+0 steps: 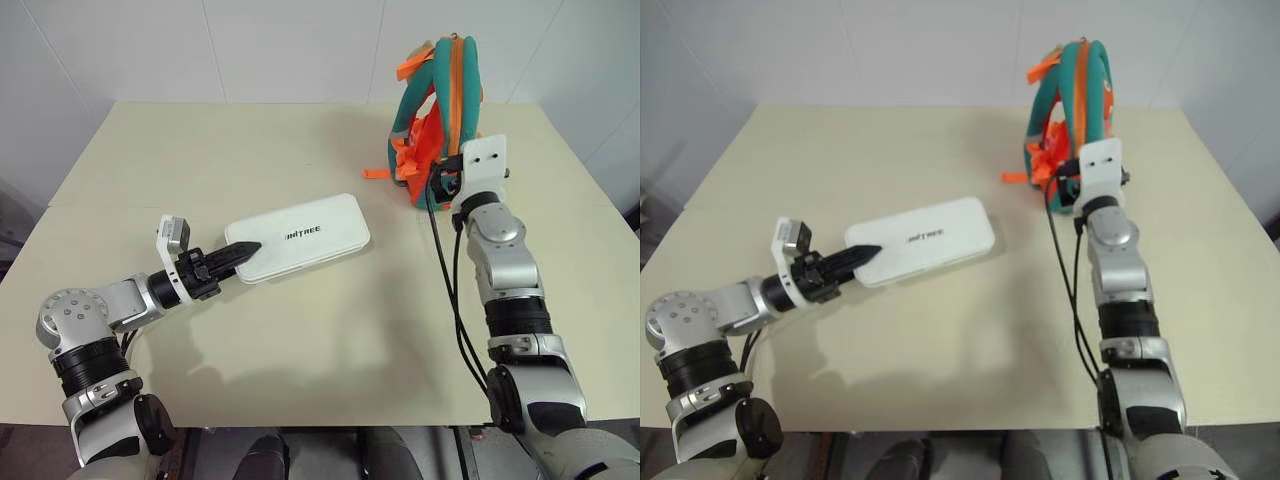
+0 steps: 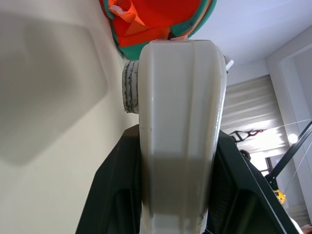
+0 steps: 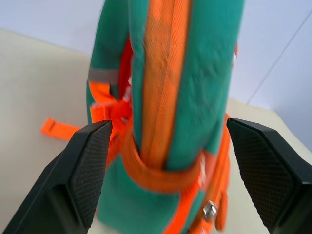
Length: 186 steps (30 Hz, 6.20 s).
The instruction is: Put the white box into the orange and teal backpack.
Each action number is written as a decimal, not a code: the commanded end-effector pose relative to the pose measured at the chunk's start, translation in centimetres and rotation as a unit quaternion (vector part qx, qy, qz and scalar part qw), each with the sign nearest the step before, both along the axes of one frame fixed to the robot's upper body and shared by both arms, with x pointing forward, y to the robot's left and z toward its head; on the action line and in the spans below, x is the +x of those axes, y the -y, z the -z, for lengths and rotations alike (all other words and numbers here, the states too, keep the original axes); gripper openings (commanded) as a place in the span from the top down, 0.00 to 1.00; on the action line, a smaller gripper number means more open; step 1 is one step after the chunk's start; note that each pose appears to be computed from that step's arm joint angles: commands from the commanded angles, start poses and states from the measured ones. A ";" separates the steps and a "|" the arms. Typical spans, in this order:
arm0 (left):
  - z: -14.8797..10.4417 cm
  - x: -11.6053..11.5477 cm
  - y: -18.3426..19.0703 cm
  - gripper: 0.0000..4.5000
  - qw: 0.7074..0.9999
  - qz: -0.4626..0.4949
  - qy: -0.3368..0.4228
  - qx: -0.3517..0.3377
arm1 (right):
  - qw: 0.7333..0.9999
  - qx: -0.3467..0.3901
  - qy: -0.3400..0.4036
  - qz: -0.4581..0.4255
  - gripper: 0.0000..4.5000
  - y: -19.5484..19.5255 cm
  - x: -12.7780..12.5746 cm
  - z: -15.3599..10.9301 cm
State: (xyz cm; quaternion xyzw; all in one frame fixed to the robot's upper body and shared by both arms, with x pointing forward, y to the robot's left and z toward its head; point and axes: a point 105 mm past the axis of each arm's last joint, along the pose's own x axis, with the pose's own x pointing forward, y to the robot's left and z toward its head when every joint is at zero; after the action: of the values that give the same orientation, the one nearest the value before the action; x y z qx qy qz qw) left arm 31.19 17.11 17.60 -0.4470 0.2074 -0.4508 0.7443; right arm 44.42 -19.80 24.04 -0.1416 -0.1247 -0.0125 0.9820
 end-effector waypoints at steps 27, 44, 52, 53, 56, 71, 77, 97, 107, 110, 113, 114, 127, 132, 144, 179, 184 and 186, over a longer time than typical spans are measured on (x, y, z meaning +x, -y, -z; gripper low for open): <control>-0.5 -0.1 -1.9 0.71 0.999 -0.036 0.018 0.014 | 0.999 0.041 0.013 0.025 0.89 0.9 0.8 -2.0; -0.4 2.5 -4.2 0.71 0.997 -0.071 0.011 0.030 | 0.994 0.041 -0.002 -0.100 0.89 -0.1 -7.5 -3.1; -0.1 4.1 -5.5 0.71 0.996 -0.082 0.007 0.042 | 0.989 0.027 -0.029 -0.143 0.89 -0.3 -11.4 -2.8; -0.2 4.2 -5.5 0.71 0.996 -0.081 0.008 0.044 | 0.988 0.027 -0.031 -0.146 0.89 -0.3 -11.9 -2.8; -0.5 4.7 -5.5 0.71 0.996 -0.077 0.013 0.051 | 0.987 0.025 -0.044 -0.152 0.89 0.0 -14.0 -2.1; -1.1 6.1 -4.9 0.71 0.996 -0.054 0.022 0.069 | 0.986 0.024 -0.086 -0.143 0.89 0.4 -19.6 1.1; -1.2 6.3 -4.6 0.71 0.996 -0.046 0.025 0.068 | 0.983 0.028 -0.104 -0.147 0.89 0.3 -19.7 1.7; -1.1 5.2 -4.2 0.71 0.998 -0.026 0.027 0.047 | 0.969 -0.064 -0.162 -0.176 0.00 1.1 -20.7 1.9; -1.7 2.8 -3.6 0.71 0.999 0.019 0.032 -0.013 | 0.939 -0.116 -0.233 -0.224 0.00 1.5 -22.3 1.4; -2.6 1.9 -3.8 0.71 0.998 0.028 0.040 -0.043 | 0.929 -0.124 -0.257 -0.238 0.00 1.5 -23.1 1.4; -3.1 1.4 -4.0 0.71 0.997 0.029 0.048 -0.058 | 0.920 -0.130 -0.278 -0.244 0.00 1.6 -23.6 1.6; -3.2 1.3 -4.1 0.71 0.997 0.028 0.050 -0.060 | 0.918 -0.132 -0.282 -0.244 0.00 1.7 -23.7 1.6; -3.5 0.8 -4.1 0.71 0.996 0.023 0.054 -0.067 | 0.869 -0.140 -0.371 -0.297 0.00 0.8 -27.6 3.1; -3.7 0.9 -4.3 0.71 0.996 0.018 0.058 -0.066 | 0.860 -0.115 -0.338 -0.365 0.00 -2.3 -27.9 3.3; -4.1 0.0 -5.0 0.71 0.995 0.005 0.063 -0.072 | 0.919 -0.036 -0.185 -0.346 0.00 -7.2 -21.6 2.7; -3.4 -2.9 -5.5 0.71 0.997 -0.020 0.060 -0.045 | 0.983 0.124 0.016 -0.135 0.28 -9.9 -7.4 1.1; -3.4 -3.0 -5.5 0.71 0.997 -0.020 0.060 -0.047 | 0.982 0.133 0.021 -0.130 0.64 -9.9 -7.4 0.8; -3.4 -3.0 -5.6 0.71 0.997 -0.023 0.062 -0.045 | 0.981 0.133 0.023 -0.136 0.80 -10.1 -7.5 0.7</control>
State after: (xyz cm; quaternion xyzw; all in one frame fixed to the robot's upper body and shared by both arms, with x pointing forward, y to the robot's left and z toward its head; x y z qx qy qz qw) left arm 28.76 22.43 19.60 -0.4717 0.1565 -0.4531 0.7401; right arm 37.33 -9.48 21.55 0.0026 -0.1268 0.1054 0.9863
